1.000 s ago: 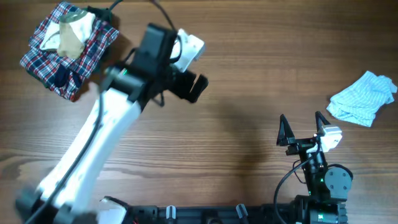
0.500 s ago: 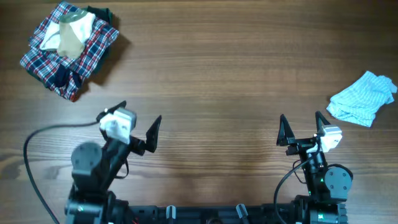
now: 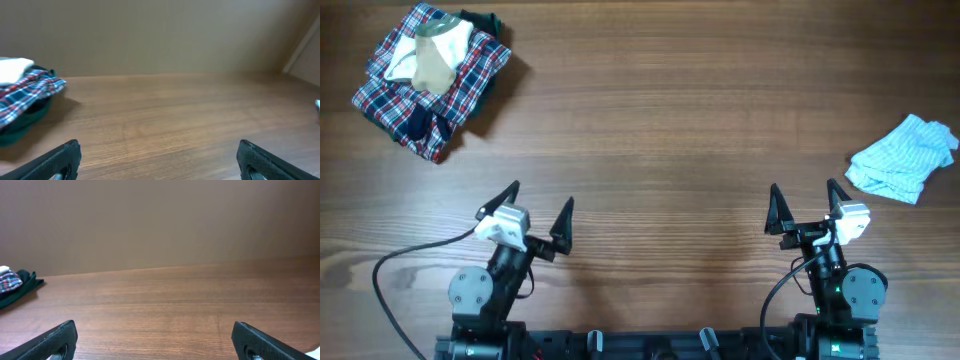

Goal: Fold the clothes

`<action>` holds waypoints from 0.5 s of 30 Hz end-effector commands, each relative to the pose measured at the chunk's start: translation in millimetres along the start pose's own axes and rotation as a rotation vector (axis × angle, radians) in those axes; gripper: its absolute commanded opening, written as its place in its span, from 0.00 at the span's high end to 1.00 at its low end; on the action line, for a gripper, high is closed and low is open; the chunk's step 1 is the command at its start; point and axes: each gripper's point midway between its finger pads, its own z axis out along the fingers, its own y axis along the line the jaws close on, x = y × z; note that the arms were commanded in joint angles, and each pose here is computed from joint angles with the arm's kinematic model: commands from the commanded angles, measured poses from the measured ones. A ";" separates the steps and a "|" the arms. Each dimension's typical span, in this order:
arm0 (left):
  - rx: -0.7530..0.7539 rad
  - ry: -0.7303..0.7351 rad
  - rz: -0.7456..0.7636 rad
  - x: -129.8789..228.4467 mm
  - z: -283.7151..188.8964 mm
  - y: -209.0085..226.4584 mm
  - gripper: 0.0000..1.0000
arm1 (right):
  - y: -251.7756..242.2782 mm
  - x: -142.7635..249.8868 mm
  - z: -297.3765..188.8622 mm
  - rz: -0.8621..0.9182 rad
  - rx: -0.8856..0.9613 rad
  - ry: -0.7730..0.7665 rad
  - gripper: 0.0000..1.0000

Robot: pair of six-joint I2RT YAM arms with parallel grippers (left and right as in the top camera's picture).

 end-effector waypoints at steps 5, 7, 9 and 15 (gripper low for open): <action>-0.047 -0.039 -0.009 3.9 -4.1 10.4 0.00 | -0.7 -1.5 -0.2 -0.004 0.006 -0.008 0.00; -0.048 -0.037 -0.008 4.4 -4.1 10.6 0.00 | -0.7 -1.6 -0.2 -0.005 0.006 -0.008 0.00; -0.060 -0.007 -0.013 11.9 -4.0 12.8 0.00 | -0.7 -1.6 -0.2 -0.004 0.006 -0.008 0.00; -0.067 -0.005 -0.015 12.6 -4.1 14.0 0.00 | -0.8 -1.6 -0.2 -0.004 0.006 -0.008 0.00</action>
